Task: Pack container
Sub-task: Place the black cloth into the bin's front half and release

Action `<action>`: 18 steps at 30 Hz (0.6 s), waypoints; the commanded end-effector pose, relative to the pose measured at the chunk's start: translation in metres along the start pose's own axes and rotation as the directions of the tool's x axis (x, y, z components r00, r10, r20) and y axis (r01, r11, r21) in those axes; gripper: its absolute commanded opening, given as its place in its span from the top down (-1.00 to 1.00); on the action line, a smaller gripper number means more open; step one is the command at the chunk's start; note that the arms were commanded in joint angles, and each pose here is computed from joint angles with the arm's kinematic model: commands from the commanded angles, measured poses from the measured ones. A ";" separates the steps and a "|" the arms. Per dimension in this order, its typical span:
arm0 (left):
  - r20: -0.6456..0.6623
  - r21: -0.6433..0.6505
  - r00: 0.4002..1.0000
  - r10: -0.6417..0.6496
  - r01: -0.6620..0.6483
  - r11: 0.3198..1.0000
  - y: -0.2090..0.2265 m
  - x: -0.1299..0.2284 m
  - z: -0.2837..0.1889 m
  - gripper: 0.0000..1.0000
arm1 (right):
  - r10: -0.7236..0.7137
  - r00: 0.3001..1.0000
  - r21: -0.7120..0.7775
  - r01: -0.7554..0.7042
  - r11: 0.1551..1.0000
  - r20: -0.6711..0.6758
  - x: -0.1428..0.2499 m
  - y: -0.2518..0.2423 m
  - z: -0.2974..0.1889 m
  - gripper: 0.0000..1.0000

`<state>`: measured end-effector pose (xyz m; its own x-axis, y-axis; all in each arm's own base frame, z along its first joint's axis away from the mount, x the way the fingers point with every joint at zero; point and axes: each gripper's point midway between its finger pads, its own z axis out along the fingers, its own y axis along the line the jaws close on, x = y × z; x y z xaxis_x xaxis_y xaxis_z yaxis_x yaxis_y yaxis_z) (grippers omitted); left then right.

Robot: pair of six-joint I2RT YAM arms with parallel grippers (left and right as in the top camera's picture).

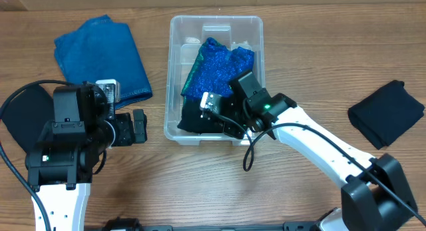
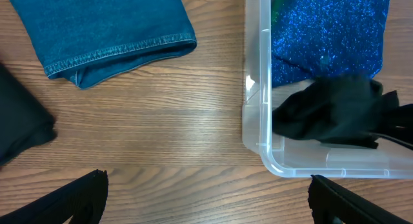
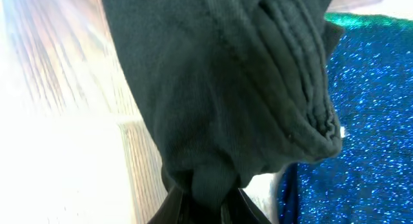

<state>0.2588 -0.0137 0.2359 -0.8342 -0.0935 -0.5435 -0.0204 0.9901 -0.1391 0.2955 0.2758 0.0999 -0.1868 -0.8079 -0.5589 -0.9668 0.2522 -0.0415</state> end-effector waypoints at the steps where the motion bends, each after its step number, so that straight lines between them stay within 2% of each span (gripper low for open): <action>1: 0.014 0.017 1.000 -0.003 0.003 1.000 -0.005 -0.005 -0.004 -1.00 | -0.049 0.998 0.025 0.048 0.999 0.036 -0.015 -0.007 -0.007 0.92; 2: 0.013 0.017 1.000 -0.003 0.003 1.000 -0.005 -0.005 -0.004 -1.00 | -0.046 0.999 0.076 0.044 0.996 0.019 -0.013 -0.017 -0.007 0.71; 3: 0.010 0.017 1.000 -0.004 0.003 1.000 -0.005 -0.004 -0.004 -1.00 | -0.005 1.000 0.191 0.005 0.982 -0.003 -0.011 -0.039 -0.010 -1.00; 4: 0.007 0.016 1.000 -0.004 0.003 1.000 -0.005 -0.004 -0.004 -1.00 | 0.085 0.996 0.334 -0.078 0.939 -0.005 -0.009 -0.066 -0.018 -1.00; 5: 0.004 0.016 1.000 -0.004 0.004 1.000 -0.005 -0.003 -0.004 -1.00 | 0.217 0.975 0.532 -0.202 0.823 0.035 -0.005 -0.102 -0.037 -1.00; 6: 0.003 0.016 1.000 -0.004 0.004 1.000 -0.005 -0.002 -0.004 -1.00 | 0.276 0.959 0.618 -0.256 0.743 0.065 -0.002 -0.117 -0.051 -1.00; 10: 0.000 0.016 1.000 -0.004 0.004 1.000 -0.004 -0.002 -0.004 -1.00 | 0.326 0.912 0.686 -0.405 0.605 0.251 -0.022 -0.127 -0.107 -1.00; 12: 0.000 0.016 1.000 -0.004 0.004 1.000 -0.004 -0.002 -0.004 -1.00 | 0.360 0.848 0.675 -0.528 0.515 0.388 -0.027 -0.130 -0.146 -1.00; 15: -0.001 0.016 1.000 -0.004 0.004 1.000 -0.004 -0.002 -0.004 -1.00 | 0.484 0.545 0.515 -0.831 0.209 0.684 0.013 -0.142 -0.231 -1.00; 16: -0.001 0.016 1.000 -0.004 0.004 1.000 -0.004 -0.002 -0.004 -1.00 | 0.506 0.437 0.468 -0.881 0.073 0.744 0.046 -0.150 -0.259 -1.00; 18: 0.000 0.016 1.000 -0.004 0.004 1.000 -0.004 -0.002 -0.004 -1.00 | 0.538 0.310 0.415 -0.906 -0.084 0.784 0.100 -0.160 -0.287 -1.00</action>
<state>0.2551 -0.0140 0.2335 -0.8439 -0.0935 -0.5284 -0.0223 0.9900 -0.1395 0.3848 0.0821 0.2791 -0.5026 -0.0347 -0.8638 0.0240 0.9982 -0.0541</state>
